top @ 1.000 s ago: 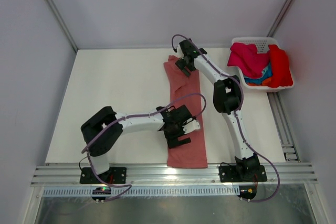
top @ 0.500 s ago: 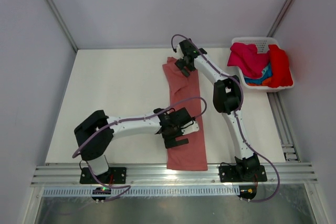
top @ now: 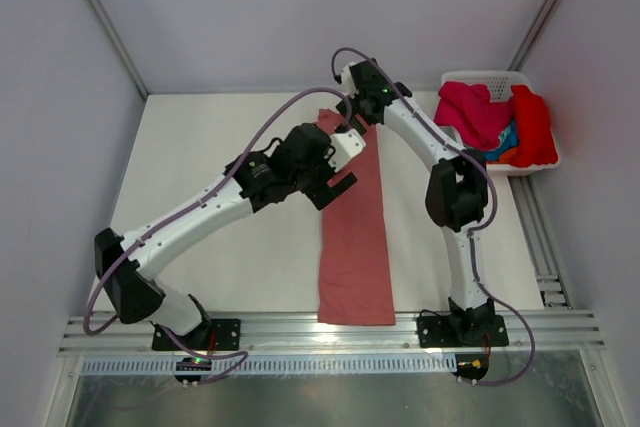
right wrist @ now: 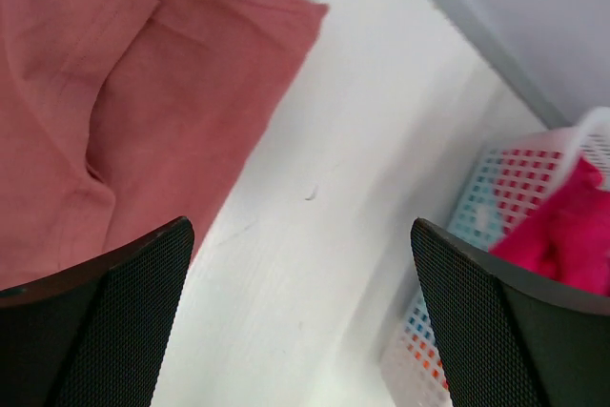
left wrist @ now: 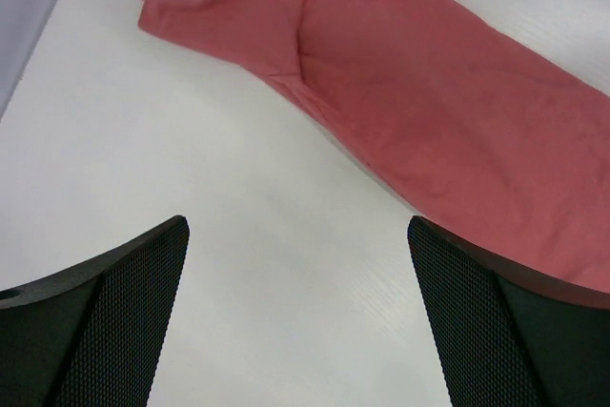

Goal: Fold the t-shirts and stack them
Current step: Fold the tshirt

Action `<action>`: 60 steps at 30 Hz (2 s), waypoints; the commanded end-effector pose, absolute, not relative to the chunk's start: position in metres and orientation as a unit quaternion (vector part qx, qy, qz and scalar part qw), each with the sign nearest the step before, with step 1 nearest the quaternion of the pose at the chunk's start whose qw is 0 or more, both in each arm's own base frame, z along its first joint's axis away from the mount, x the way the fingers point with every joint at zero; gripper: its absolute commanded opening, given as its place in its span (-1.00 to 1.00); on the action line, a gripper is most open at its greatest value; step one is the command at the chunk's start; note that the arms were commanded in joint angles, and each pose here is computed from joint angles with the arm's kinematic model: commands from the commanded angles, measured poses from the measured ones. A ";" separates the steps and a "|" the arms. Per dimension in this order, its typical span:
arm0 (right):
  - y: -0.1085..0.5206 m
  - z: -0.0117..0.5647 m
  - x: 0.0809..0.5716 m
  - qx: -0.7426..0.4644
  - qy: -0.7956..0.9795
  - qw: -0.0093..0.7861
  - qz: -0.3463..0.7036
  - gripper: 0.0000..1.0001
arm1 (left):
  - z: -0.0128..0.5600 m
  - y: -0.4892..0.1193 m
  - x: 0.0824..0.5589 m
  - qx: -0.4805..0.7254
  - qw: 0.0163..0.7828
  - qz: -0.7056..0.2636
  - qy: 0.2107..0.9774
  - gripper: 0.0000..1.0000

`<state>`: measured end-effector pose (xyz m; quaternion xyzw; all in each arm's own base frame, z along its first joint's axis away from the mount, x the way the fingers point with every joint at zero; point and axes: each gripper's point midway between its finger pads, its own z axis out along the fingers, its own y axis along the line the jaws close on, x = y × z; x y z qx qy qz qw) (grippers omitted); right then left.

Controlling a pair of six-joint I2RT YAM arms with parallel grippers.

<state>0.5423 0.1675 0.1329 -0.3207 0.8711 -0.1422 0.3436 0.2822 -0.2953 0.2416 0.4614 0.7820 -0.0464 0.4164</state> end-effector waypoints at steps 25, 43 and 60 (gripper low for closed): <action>-0.006 0.216 0.372 -0.125 0.812 0.488 -0.294 0.99 | 0.103 -0.332 0.074 0.764 0.139 -0.160 0.609 0.98; -0.013 0.184 0.376 -0.147 0.821 0.448 -0.322 0.99 | 0.080 -0.397 0.072 0.711 0.174 -0.089 0.676 0.97; -0.015 0.174 0.376 -0.155 0.824 0.434 -0.329 0.99 | 0.064 -0.385 0.046 0.728 0.159 -0.053 0.664 0.90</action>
